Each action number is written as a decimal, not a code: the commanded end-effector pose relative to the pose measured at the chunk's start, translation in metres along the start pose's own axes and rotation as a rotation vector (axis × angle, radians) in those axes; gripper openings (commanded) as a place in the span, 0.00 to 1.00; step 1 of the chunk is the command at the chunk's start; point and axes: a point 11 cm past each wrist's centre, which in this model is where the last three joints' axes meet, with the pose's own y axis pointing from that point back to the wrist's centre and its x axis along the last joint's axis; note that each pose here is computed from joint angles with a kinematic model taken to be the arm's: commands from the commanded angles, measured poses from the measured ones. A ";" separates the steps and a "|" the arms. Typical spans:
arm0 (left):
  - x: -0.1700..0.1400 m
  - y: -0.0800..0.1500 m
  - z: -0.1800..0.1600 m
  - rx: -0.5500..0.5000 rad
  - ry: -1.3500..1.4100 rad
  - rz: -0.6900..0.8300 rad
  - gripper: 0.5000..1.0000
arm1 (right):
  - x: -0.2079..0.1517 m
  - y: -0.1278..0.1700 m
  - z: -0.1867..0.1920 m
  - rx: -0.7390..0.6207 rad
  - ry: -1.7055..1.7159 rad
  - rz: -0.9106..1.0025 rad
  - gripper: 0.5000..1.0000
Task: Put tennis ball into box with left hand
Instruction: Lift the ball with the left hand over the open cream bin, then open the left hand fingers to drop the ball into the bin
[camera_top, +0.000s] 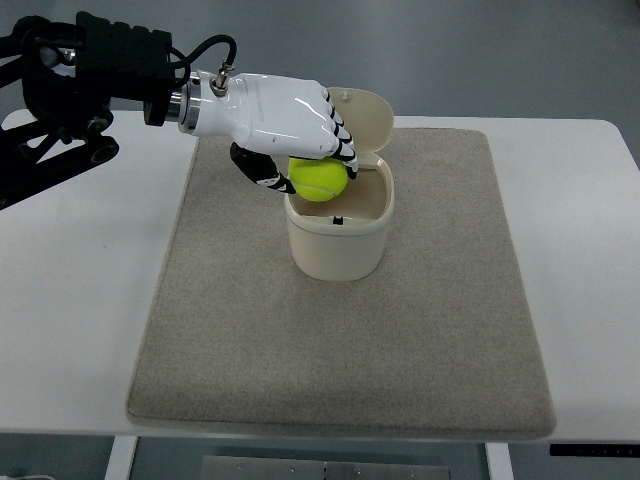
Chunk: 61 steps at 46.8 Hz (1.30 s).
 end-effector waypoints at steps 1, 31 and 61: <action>-0.002 -0.002 -0.001 0.002 0.009 -0.001 0.00 | 0.000 0.000 0.000 0.000 0.000 0.000 0.80; -0.008 -0.012 0.006 -0.023 0.048 0.010 0.77 | 0.000 0.000 0.000 0.000 0.000 0.000 0.80; -0.028 0.070 0.004 -0.012 0.151 -0.148 0.85 | 0.000 0.000 0.000 0.000 0.000 0.000 0.80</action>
